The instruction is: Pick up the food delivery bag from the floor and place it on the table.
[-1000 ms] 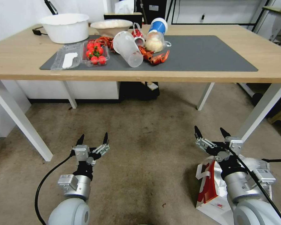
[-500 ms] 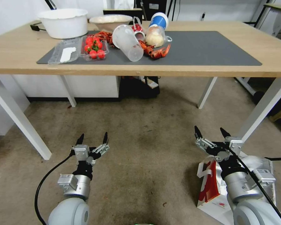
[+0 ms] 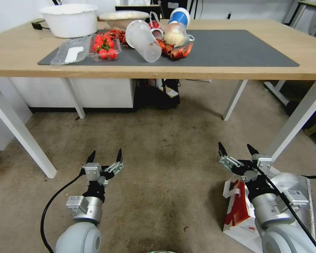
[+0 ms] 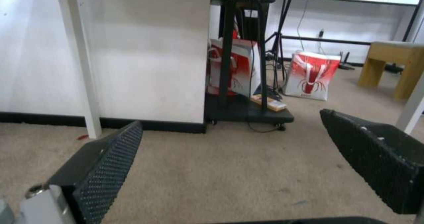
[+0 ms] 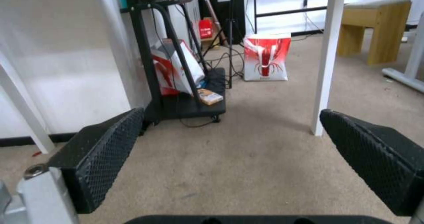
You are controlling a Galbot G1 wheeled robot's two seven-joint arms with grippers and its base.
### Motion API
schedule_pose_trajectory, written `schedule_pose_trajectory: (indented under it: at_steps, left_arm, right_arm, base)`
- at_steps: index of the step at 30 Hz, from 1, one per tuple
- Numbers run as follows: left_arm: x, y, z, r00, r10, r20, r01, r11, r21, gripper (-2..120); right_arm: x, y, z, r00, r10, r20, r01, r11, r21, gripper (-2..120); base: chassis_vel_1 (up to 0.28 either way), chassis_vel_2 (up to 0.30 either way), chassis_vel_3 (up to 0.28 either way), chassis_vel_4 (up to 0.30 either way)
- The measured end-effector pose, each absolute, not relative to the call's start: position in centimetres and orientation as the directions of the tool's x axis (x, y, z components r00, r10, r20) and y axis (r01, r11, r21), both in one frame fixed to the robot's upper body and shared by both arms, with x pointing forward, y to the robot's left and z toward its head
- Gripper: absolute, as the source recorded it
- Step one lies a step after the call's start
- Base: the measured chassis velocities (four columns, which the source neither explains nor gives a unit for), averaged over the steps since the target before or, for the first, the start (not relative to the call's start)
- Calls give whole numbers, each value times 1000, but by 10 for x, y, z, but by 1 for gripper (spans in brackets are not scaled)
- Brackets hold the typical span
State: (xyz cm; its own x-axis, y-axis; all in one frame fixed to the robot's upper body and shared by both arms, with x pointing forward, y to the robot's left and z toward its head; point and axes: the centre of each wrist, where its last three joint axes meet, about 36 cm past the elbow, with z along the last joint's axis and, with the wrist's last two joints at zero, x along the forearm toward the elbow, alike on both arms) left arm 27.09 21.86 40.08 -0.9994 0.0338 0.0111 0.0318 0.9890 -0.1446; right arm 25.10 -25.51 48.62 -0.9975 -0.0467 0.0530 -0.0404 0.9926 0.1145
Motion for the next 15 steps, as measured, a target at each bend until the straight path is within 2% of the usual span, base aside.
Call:
schedule_pose_trajectory:
  at_steps: [15]
  left_arm:
    - [272,219,399,-999,37,10,35,989,-143,100]
  right_arm:
    - [252,-255,485,-997,-46,56,-40,993,114,100]
  base:
    - [0,0,0,0]
